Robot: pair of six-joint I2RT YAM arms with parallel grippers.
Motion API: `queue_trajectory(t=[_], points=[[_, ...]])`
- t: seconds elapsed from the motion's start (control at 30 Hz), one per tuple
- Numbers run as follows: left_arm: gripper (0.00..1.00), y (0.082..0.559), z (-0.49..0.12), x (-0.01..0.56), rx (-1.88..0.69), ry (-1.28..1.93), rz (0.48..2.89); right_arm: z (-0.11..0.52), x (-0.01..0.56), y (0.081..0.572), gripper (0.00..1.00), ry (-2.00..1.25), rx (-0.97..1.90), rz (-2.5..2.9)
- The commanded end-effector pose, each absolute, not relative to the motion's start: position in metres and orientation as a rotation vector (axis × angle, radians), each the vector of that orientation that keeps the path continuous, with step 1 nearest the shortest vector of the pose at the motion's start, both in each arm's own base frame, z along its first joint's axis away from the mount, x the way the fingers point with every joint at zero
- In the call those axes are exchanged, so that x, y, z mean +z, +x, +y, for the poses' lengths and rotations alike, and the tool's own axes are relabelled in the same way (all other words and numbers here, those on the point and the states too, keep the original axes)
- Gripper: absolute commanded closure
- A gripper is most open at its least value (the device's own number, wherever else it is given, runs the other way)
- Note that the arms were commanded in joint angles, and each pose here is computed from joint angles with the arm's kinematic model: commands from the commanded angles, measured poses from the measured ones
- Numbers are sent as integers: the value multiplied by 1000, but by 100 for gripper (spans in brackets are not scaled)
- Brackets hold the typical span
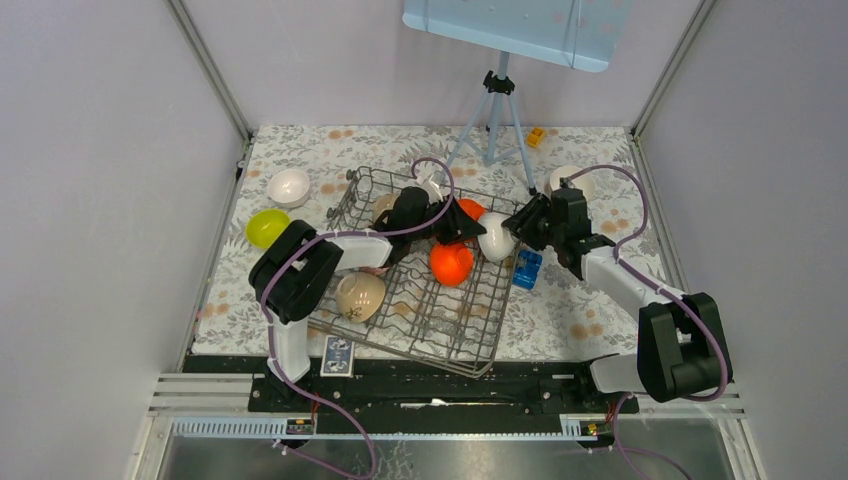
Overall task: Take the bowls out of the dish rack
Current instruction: Pick up the bowl from the dish rack.
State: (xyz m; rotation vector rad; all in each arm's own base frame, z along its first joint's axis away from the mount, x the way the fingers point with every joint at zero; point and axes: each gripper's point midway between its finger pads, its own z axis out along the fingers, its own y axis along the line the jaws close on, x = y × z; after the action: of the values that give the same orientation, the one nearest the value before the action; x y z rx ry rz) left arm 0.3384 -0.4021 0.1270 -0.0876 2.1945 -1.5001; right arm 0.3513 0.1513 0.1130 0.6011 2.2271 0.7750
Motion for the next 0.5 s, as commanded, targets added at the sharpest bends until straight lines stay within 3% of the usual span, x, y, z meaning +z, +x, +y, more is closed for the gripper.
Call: queue_trajectory(t=[0.0, 0.47], points=[[68, 325, -419, 190, -1712, 62, 1974, 158, 109, 342, 53, 574, 829, 2240], [68, 319, -422, 200, -1812, 80, 1908, 164, 104, 338, 57, 573, 936, 2231]])
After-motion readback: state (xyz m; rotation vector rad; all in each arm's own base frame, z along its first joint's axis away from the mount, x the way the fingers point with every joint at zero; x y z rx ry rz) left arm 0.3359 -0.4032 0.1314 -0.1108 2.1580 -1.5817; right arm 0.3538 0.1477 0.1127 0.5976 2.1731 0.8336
